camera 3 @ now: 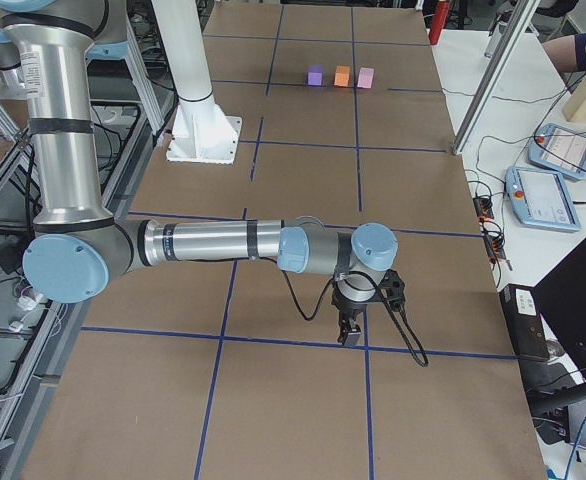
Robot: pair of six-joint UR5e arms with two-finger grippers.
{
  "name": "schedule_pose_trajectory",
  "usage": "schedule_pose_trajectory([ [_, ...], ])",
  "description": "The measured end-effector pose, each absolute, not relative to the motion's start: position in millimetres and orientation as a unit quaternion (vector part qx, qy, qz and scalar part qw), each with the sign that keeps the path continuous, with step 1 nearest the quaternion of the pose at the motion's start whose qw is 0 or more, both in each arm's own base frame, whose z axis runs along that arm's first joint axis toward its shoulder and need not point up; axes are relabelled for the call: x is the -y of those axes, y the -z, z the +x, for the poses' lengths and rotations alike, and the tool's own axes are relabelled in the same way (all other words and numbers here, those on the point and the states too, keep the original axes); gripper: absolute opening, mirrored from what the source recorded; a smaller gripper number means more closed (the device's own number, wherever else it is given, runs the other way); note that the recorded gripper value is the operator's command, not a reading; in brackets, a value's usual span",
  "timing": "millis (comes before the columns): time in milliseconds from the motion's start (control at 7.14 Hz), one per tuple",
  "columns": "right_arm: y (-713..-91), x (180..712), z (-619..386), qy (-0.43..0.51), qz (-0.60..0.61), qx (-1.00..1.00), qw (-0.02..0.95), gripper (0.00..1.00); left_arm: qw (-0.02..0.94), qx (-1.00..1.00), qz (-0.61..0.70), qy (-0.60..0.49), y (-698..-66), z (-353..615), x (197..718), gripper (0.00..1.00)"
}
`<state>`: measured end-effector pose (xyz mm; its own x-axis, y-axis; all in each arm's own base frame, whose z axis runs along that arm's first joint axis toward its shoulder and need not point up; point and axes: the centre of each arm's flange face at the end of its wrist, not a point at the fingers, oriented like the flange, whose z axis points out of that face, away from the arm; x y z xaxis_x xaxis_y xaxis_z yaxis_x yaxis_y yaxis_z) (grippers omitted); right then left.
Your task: Arrange blocks in a line
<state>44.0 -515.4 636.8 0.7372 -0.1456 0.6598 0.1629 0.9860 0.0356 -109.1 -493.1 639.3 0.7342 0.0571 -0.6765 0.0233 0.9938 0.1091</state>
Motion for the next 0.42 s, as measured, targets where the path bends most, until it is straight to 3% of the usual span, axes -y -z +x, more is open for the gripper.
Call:
schedule_pose_trajectory([
  [420,-636.7,515.4,44.0,0.083,-0.012,0.353,0.932,1.00,0.930,-0.368,0.016,0.005,-649.3,-107.7,486.7,1.00],
])
